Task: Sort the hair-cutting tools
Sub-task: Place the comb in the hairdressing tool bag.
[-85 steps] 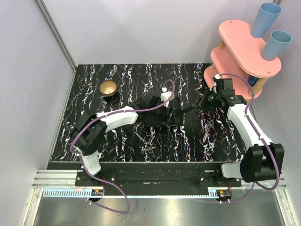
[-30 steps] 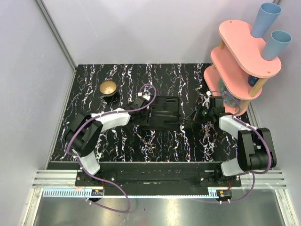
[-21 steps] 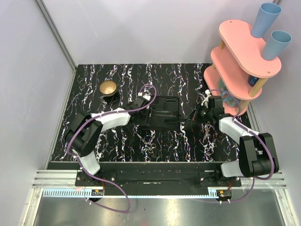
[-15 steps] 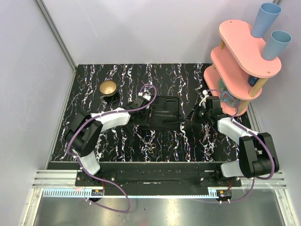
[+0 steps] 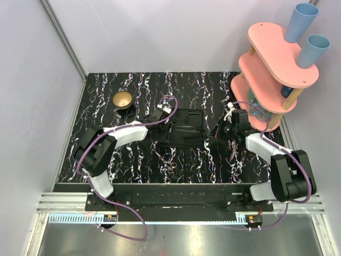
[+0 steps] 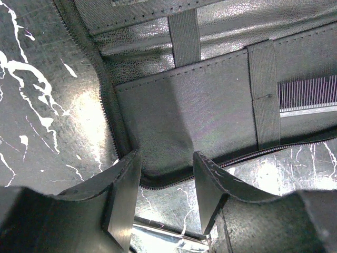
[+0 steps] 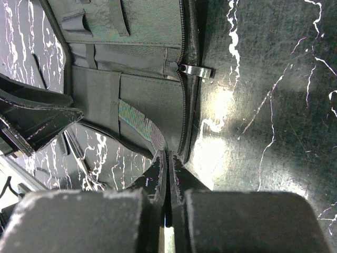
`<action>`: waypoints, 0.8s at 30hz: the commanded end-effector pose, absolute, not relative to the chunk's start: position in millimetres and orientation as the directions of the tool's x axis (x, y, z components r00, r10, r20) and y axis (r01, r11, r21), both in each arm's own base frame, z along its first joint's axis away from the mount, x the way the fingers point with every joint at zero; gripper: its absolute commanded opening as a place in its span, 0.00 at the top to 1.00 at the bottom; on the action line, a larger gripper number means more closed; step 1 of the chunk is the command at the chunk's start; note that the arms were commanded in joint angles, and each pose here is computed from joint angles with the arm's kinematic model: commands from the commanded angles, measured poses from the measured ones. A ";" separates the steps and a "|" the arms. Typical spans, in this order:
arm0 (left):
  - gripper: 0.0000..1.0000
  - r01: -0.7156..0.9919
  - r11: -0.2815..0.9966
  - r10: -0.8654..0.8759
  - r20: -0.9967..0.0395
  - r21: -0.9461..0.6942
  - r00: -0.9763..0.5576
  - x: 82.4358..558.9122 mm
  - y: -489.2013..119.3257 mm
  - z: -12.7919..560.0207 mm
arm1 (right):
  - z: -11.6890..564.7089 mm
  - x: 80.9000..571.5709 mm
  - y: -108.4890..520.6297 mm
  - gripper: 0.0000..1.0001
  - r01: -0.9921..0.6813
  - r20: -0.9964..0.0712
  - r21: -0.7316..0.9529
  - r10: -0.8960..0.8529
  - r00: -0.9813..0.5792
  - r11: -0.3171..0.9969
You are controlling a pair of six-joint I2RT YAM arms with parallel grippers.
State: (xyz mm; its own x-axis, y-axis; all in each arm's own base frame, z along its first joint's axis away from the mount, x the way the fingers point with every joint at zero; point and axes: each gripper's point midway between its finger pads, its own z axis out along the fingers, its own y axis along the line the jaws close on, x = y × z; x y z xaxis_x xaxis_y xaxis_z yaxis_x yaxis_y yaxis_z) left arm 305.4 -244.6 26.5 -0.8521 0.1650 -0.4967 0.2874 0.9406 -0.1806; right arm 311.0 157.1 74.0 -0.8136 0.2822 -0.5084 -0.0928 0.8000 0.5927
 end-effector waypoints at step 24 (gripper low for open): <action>0.52 0.310 0.926 0.181 -0.468 -0.215 -0.865 305.1 -253.5 22.2 | 43.8 298.3 146.1 1.00 0.014 -0.342 0.437 0.180 -0.922 0.899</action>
State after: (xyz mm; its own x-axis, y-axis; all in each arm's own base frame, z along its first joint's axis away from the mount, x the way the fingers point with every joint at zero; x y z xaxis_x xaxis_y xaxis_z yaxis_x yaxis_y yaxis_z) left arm 303.9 -252.1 26.4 -0.8601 0.1708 -0.4807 0.3058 0.9269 -0.2177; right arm 316.4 156.6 57.8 -0.8848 0.2657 -0.3827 0.0128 0.8350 0.5501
